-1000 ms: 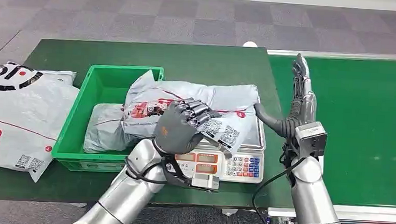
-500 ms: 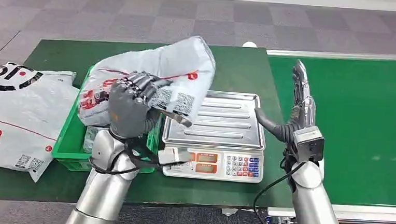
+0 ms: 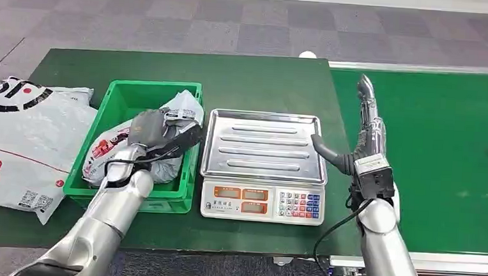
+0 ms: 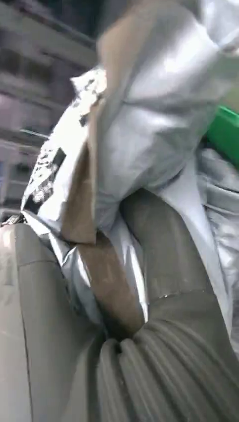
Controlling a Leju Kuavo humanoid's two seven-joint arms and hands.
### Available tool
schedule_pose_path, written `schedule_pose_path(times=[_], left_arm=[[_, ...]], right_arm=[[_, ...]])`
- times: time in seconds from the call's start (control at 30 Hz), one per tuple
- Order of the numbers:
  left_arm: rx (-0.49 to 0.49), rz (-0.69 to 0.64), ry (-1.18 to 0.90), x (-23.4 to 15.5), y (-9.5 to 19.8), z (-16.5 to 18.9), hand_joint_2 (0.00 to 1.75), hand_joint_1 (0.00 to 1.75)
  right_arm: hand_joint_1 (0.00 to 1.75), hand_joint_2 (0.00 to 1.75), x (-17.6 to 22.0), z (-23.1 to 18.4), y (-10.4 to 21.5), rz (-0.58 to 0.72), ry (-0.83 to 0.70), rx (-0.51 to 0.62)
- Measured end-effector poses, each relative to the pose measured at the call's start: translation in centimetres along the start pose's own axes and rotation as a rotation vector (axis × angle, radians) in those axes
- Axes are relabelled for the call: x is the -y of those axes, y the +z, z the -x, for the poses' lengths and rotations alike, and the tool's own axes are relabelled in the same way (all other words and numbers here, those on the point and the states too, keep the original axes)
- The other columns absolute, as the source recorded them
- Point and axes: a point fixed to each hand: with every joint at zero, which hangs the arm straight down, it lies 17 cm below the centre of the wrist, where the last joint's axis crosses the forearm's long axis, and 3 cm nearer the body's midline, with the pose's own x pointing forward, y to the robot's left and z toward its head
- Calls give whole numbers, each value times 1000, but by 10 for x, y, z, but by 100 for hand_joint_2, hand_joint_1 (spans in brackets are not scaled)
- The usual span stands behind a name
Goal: Moved the parcel from conveyor to table for the left to box.
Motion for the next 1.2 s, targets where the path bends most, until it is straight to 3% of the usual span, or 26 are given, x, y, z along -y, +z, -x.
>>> schedule_pose_path(times=[0.13, 0.17, 0.2, 0.33, 0.63, 0.9, 1.07, 1.2], left_arm=[[-37, 82, -21, 14, -3, 13, 175, 171], [-51, 113, -36, 19, -2, 19, 175, 56], [-59, 136, -45, 23, -2, 20, 175, 0], [-99, 166, -56, 28, -1, 32, 175, 0], [-43, -228, 217, -27, 7, 38, 175, 0], [237, -539, 545, -90, 39, 0, 175, 0], [276, -679, 691, -124, 59, -6, 175, 0], [380, -680, 874, -142, 72, -32, 175, 0]], right_arm=[[0, 175, -2, 2, -1, -11, 3, -11], [0, 175, -3, 1, -2, -15, 1, -11], [0, 175, -3, 1, -2, -15, 2, -10], [0, 175, -4, 1, -4, -18, 3, -11], [0, 175, -7, 1, -4, -31, -1, -9], [0, 175, -5, 0, -4, -19, -19, 0], [0, 175, -4, 2, -5, -15, -29, -1], [0, 175, -2, 5, -9, -12, -32, -6]])
